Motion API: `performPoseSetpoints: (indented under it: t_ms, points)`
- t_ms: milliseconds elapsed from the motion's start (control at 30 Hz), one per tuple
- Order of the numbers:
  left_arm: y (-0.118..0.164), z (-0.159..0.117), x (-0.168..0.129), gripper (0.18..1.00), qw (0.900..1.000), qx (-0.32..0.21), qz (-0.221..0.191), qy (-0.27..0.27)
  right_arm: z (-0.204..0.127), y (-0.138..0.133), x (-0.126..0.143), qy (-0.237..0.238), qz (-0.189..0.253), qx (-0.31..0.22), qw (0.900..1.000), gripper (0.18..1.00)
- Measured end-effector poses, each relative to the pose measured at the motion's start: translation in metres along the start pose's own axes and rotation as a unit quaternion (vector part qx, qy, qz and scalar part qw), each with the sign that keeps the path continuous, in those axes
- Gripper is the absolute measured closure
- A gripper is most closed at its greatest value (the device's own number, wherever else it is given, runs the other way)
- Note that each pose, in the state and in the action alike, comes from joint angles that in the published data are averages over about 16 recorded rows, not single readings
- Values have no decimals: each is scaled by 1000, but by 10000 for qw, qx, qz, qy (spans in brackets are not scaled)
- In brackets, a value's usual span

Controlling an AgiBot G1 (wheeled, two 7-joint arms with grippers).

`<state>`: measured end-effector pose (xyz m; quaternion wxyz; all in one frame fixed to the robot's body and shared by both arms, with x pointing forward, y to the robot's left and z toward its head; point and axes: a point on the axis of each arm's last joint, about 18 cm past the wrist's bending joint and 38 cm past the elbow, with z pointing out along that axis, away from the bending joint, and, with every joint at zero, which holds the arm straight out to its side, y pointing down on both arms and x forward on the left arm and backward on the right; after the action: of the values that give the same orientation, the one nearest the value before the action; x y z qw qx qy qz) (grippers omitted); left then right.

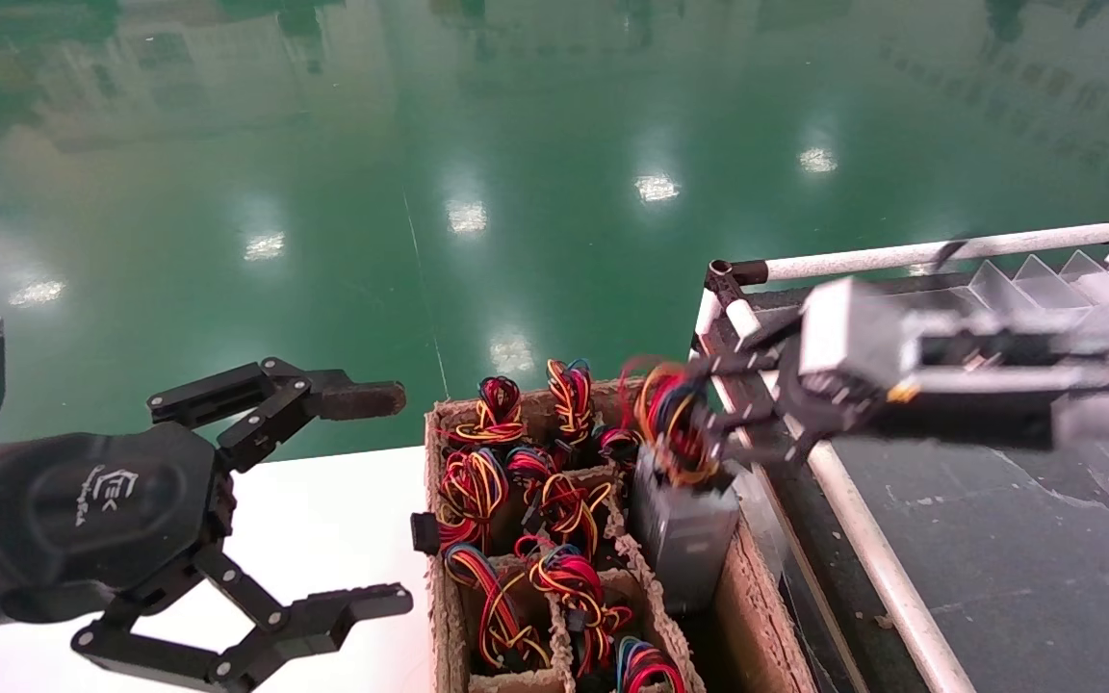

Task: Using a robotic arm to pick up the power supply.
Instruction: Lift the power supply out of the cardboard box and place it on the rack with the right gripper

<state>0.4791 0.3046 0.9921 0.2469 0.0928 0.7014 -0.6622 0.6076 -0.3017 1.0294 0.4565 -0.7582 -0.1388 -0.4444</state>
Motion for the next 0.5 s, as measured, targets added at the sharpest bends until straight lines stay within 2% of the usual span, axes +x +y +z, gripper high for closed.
performPoseSetpoints:
  t_ms: [267, 500]
  points:
    - [0, 0, 0, 183, 10000, 0, 0, 0, -47, -31, 34, 637, -66, 328, 9974, 987]
    - [0, 0, 0, 183, 10000, 0, 0, 0, -78, -34, 63, 1242, -140, 287, 9917, 987]
